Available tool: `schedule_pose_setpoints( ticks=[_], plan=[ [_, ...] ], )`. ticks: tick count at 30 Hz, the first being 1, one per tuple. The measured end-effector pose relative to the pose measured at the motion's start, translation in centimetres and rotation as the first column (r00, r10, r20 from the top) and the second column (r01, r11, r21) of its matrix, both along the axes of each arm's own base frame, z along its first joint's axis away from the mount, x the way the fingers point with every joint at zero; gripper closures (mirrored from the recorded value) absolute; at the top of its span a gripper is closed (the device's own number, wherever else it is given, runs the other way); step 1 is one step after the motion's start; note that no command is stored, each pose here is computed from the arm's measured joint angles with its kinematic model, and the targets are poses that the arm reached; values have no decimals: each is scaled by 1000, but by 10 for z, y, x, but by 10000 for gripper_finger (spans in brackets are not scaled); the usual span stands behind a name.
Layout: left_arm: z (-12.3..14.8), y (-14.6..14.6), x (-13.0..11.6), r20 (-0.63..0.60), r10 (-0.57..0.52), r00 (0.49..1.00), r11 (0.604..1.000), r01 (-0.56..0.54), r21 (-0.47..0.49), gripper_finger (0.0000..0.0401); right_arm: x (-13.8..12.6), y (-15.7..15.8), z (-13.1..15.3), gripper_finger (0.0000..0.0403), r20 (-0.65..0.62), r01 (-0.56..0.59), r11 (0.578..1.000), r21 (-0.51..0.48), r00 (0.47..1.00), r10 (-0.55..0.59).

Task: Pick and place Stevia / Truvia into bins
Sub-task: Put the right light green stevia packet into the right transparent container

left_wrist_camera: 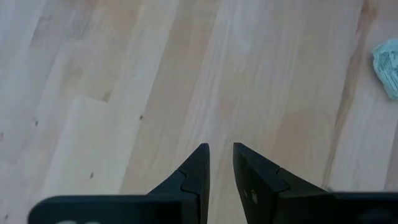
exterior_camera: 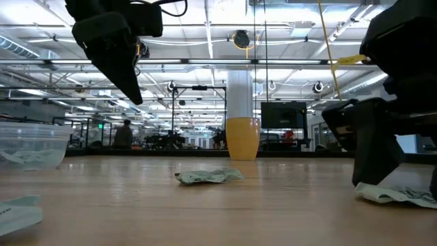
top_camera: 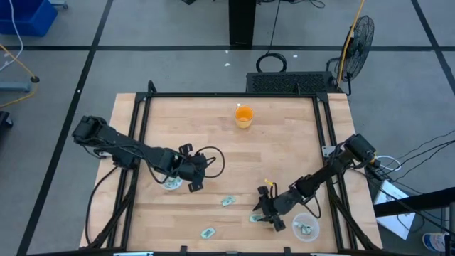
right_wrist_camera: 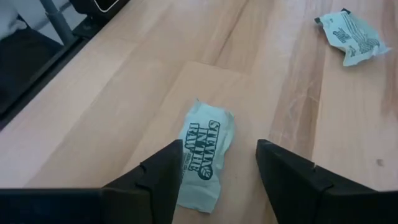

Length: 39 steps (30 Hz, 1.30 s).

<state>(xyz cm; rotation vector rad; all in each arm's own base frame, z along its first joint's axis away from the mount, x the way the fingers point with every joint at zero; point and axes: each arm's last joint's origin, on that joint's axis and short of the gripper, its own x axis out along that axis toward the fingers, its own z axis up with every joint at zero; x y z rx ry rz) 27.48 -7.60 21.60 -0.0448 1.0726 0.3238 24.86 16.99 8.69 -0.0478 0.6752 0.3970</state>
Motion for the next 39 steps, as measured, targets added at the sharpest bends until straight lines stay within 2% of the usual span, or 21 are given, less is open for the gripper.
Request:
schedule_pose_setpoints(
  ticks=[4,10,16,20,26,29,32,35,37,39],
  plan=[
    [0,0,0,1,1,1000,1000,-1,0,324,-1,-3,-2,213,-3,-26,997,-70,1000,25],
    [0,0,0,0,-2,1000,1000,2,1,324,1,-16,-8,255,-67,-8,992,-125,998,0],
    [0,0,0,-3,-11,1000,1000,11,5,324,6,-30,-11,305,-153,44,997,-67,987,-54],
    [0,0,0,-2,-10,1000,1000,10,6,325,8,-34,-9,340,-163,68,997,-31,984,-72],
    [0,0,0,-2,-12,1000,1000,12,6,324,7,-36,11,392,-118,81,997,-13,990,-82],
    [0,0,0,-1,-14,1000,1000,14,6,324,3,-39,24,399,-114,92,996,-7,989,-92],
    [0,0,0,2,-13,1000,1000,13,5,325,-3,-40,45,399,-118,127,990,55,986,-120],
    [0,0,1,3,-18,1000,1000,18,7,325,-22,-39,64,401,-203,151,982,111,971,-126],
    [1,0,1,8,-21,1000,1000,21,7,324,-38,-37,81,401,-285,155,966,206,954,-93],
    [1,-1,2,17,-21,1000,1000,21,4,325,-54,-34,98,402,-382,202,921,333,922,-64]
  ],
)
